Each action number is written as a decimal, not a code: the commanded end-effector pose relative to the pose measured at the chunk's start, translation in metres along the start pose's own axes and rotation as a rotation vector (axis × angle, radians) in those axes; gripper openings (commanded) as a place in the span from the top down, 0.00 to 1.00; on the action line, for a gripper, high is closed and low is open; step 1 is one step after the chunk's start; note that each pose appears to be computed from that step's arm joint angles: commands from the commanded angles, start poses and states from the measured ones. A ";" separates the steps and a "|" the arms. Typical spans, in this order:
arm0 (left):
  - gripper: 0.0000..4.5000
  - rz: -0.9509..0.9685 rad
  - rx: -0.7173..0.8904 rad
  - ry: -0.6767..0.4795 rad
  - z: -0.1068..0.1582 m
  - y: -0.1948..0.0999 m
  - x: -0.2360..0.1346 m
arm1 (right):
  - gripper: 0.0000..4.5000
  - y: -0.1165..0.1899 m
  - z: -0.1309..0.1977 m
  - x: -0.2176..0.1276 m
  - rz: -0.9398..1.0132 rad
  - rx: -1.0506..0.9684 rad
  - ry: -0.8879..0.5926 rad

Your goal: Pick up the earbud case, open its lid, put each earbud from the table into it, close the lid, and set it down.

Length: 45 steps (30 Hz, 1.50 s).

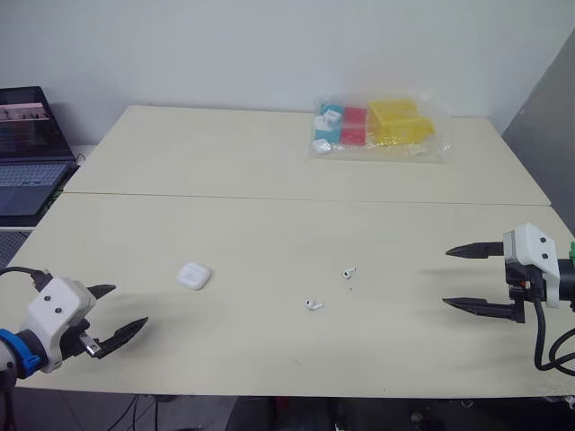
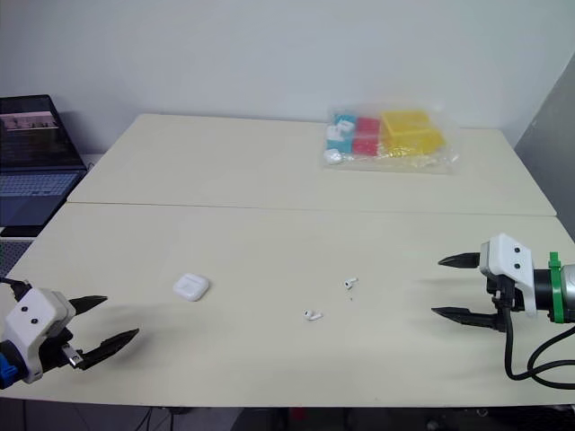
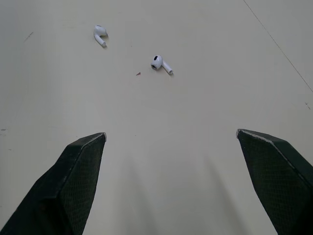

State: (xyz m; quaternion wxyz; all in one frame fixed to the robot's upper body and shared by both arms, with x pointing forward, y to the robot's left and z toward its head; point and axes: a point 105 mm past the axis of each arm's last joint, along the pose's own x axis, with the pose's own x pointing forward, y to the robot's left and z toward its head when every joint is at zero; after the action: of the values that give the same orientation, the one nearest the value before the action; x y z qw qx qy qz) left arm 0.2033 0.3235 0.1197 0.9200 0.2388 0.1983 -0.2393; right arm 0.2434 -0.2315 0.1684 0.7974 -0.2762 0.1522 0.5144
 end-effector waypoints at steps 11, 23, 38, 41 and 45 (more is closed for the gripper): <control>0.00 -0.024 0.005 -0.078 0.018 0.009 0.000 | 0.00 0.002 -0.004 -0.003 -0.003 -0.019 0.000; 0.00 -0.103 -0.056 -0.076 0.017 0.001 0.005 | 0.00 0.002 -0.011 -0.005 -0.020 -0.018 0.008; 0.00 -0.074 -0.147 -0.168 0.037 -0.015 0.049 | 0.00 0.013 0.025 0.010 0.066 -0.033 -0.098; 0.00 -0.053 -0.161 -0.171 0.036 -0.014 0.057 | 0.00 0.019 0.049 0.016 0.120 0.004 -0.174; 0.00 -0.039 -0.188 -0.154 0.032 -0.014 0.071 | 0.00 0.022 0.058 0.022 0.147 -0.015 -0.182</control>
State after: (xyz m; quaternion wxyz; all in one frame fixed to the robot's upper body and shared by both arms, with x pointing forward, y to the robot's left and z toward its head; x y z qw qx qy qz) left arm 0.2596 0.2697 0.1049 0.9456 0.1201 0.1545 -0.2600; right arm 0.2332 -0.1774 0.1940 0.7699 -0.2223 0.0995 0.5899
